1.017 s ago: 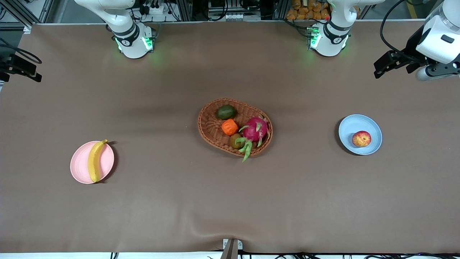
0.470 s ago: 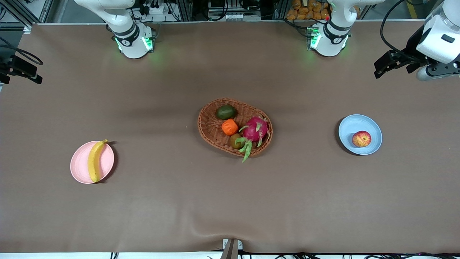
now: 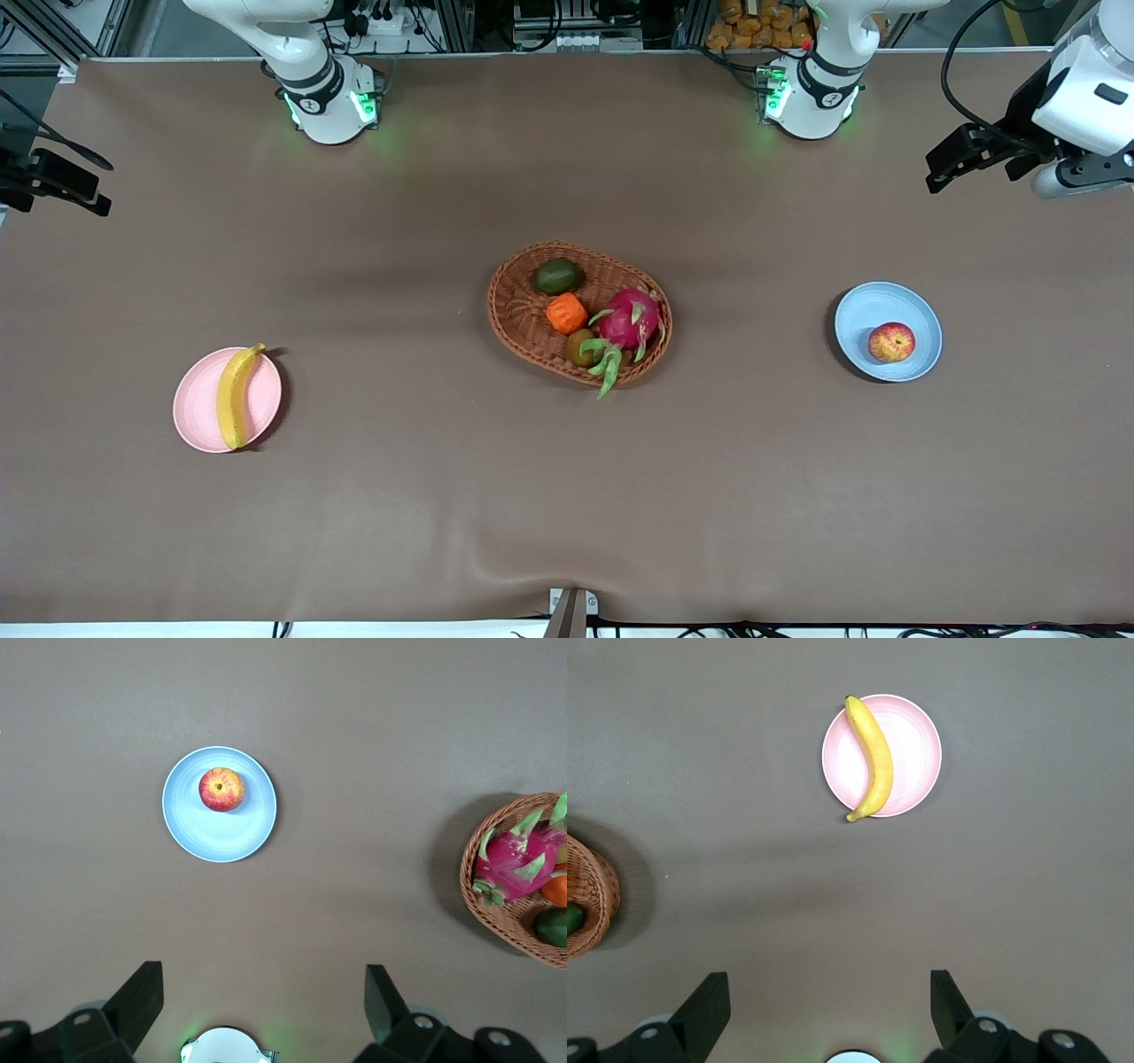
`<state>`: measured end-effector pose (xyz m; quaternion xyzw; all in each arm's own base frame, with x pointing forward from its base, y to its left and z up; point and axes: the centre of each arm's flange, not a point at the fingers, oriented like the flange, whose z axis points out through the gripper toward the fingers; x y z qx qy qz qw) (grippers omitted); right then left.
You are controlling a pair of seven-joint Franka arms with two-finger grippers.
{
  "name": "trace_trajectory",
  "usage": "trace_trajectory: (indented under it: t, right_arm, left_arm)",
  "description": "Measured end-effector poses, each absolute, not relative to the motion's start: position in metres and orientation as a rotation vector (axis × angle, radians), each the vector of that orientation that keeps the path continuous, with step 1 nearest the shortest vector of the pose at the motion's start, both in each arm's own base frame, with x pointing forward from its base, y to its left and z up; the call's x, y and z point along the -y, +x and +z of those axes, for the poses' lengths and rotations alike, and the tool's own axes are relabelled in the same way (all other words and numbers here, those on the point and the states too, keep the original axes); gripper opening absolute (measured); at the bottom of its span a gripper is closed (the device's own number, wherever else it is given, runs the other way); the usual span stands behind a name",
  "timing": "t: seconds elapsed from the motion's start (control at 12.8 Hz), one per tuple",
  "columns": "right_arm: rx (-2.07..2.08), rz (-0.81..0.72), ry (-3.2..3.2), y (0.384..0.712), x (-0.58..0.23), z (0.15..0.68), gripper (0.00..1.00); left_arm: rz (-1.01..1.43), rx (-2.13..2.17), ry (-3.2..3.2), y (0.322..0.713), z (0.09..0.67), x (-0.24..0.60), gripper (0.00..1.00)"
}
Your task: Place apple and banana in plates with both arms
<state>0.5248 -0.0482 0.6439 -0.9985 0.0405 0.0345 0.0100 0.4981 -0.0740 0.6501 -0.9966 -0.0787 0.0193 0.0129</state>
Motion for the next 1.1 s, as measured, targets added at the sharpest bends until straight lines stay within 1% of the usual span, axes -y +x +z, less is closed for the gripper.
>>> trace_trajectory:
  t: [1.1]
  right_arm:
    - [-0.144, 0.108, -3.119, 0.525, 0.040, 0.644, 1.00]
  left_arm:
    - [0.052, 0.246, -3.107, 0.496, 0.659, 0.074, 1.00]
